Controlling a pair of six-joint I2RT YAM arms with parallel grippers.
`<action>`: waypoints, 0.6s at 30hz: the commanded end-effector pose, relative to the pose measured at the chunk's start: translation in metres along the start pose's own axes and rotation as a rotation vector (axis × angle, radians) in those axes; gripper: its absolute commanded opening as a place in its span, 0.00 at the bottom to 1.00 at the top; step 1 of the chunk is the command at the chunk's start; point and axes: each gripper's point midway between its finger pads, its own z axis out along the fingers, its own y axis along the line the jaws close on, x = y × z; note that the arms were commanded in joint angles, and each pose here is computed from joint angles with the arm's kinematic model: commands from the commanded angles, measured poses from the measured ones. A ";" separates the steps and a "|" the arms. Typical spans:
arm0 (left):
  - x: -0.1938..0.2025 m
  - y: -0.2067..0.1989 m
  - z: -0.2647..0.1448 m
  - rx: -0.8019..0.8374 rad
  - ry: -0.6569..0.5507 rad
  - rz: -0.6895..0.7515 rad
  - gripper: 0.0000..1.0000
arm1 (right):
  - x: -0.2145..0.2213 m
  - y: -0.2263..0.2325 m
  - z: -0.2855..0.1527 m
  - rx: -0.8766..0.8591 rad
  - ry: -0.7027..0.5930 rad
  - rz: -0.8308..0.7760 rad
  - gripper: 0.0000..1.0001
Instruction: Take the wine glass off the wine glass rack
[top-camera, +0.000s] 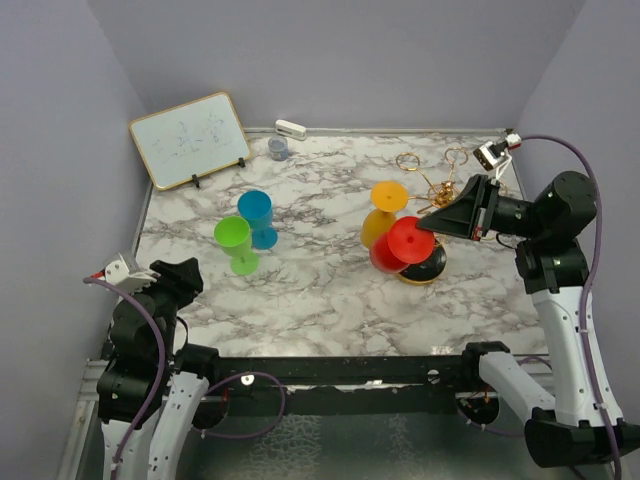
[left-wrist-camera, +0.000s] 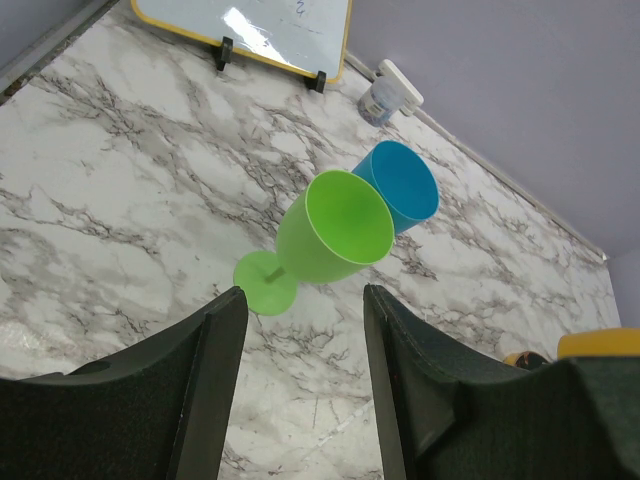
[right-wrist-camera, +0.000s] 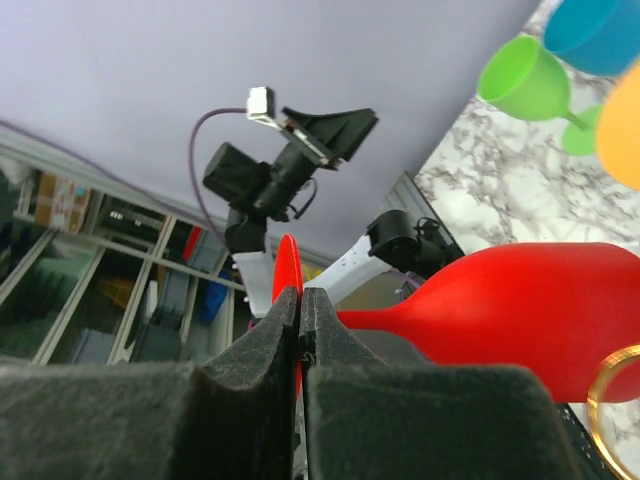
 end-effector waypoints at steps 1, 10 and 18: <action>-0.002 -0.002 0.003 0.008 -0.009 0.002 0.53 | -0.007 0.077 -0.004 -0.161 0.060 -0.225 0.01; 0.000 -0.003 0.004 0.007 0.000 0.005 0.53 | -0.069 0.157 0.001 -0.247 -0.072 -0.699 0.01; 0.001 -0.004 0.005 0.008 0.008 0.010 0.53 | -0.129 0.118 0.049 -0.213 -0.134 -0.860 0.01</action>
